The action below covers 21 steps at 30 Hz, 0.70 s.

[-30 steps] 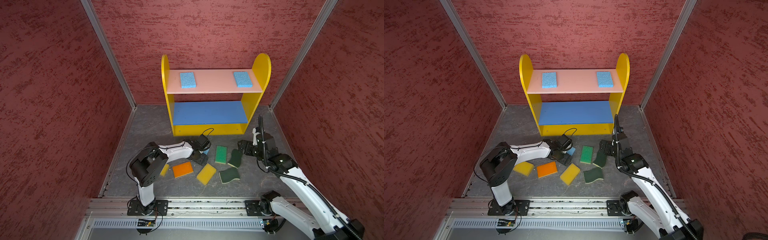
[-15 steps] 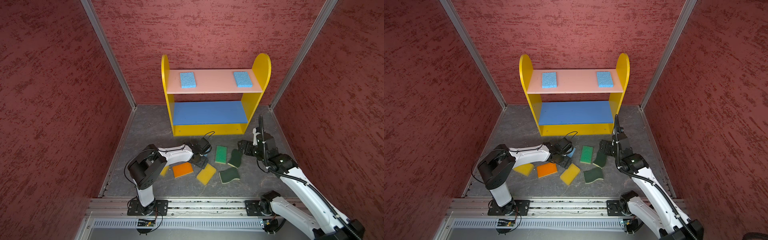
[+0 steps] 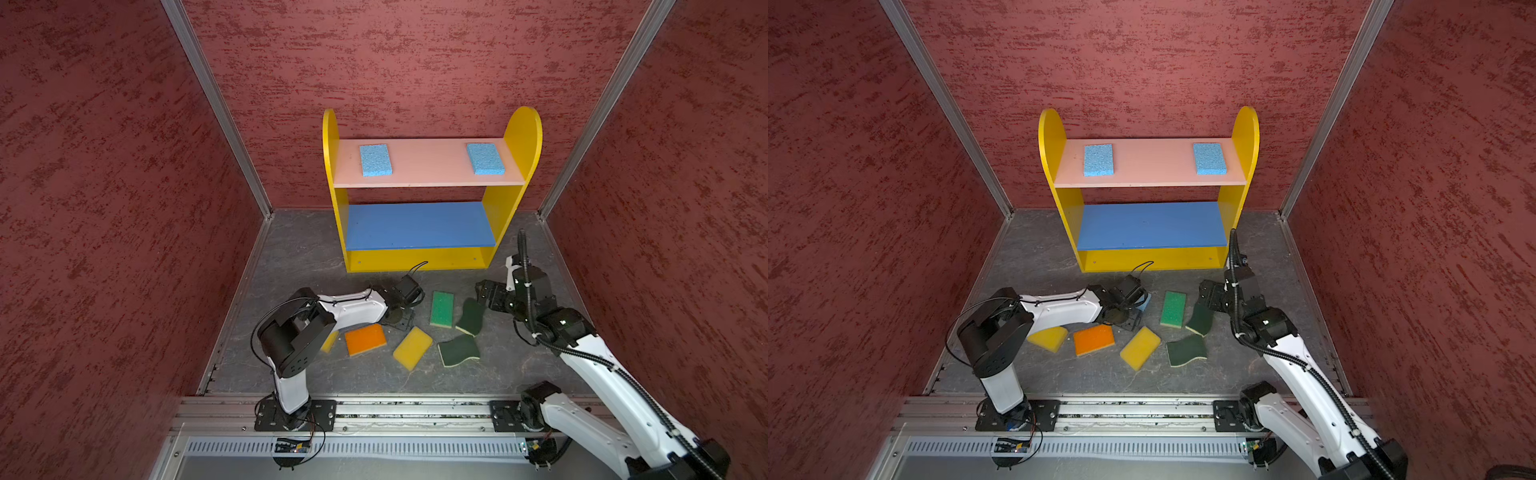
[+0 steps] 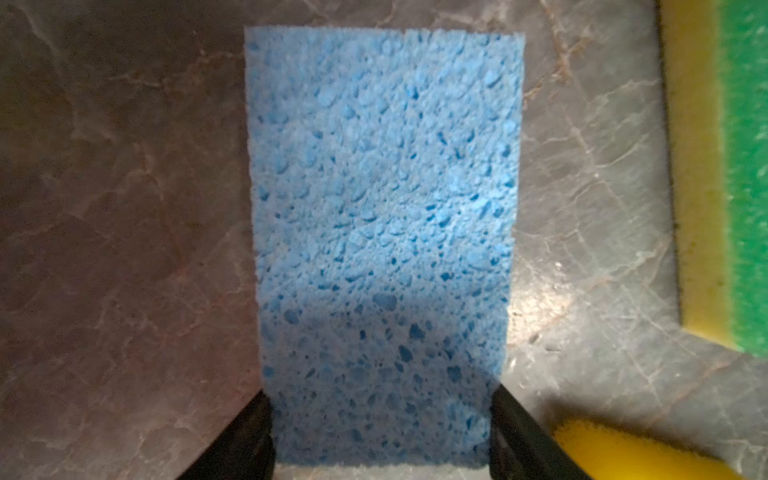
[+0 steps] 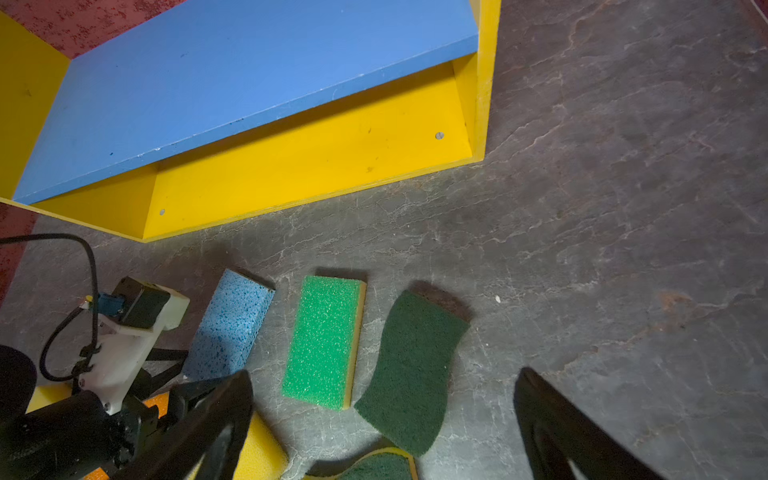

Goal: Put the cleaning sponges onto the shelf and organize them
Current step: 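Lift the light blue sponge off the table with the left gripper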

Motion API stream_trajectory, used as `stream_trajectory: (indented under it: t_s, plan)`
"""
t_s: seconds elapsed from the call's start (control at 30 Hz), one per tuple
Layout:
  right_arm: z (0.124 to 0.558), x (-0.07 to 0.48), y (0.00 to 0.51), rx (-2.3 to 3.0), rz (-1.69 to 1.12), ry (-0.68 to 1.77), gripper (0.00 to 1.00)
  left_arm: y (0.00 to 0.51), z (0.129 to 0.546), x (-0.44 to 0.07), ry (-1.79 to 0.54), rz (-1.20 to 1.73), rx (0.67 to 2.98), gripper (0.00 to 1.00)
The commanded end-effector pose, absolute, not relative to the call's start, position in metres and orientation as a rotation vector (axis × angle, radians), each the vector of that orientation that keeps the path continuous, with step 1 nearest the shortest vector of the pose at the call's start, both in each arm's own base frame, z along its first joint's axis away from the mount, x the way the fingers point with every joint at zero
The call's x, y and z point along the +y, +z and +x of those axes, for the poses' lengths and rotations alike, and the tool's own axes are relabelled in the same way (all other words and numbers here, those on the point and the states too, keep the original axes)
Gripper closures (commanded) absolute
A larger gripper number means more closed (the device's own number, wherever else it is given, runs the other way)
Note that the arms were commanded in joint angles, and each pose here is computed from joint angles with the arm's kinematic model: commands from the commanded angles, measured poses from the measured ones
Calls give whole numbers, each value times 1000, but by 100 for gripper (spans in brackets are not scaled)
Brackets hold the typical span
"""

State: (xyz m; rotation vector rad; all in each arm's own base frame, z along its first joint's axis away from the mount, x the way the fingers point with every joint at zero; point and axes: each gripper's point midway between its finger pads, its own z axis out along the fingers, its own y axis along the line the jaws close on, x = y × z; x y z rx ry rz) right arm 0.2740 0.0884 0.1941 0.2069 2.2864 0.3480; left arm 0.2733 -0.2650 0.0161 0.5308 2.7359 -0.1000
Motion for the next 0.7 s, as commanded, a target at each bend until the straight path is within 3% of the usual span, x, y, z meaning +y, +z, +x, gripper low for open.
stream_trajectory:
  t_s: [0.0, 0.33, 0.67]
  plan:
    - [272, 88, 204, 2263, 203, 356, 1, -20, 259, -249, -42, 502, 2841, 31]
    - [272, 87, 208, 2258, 192, 345, 1, -3, 263, -245, -70, 419, 2817, 34]
    - [275, 90, 210, 2255, 184, 354, 1, 50, 272, -255, -113, 404, 2735, 34]
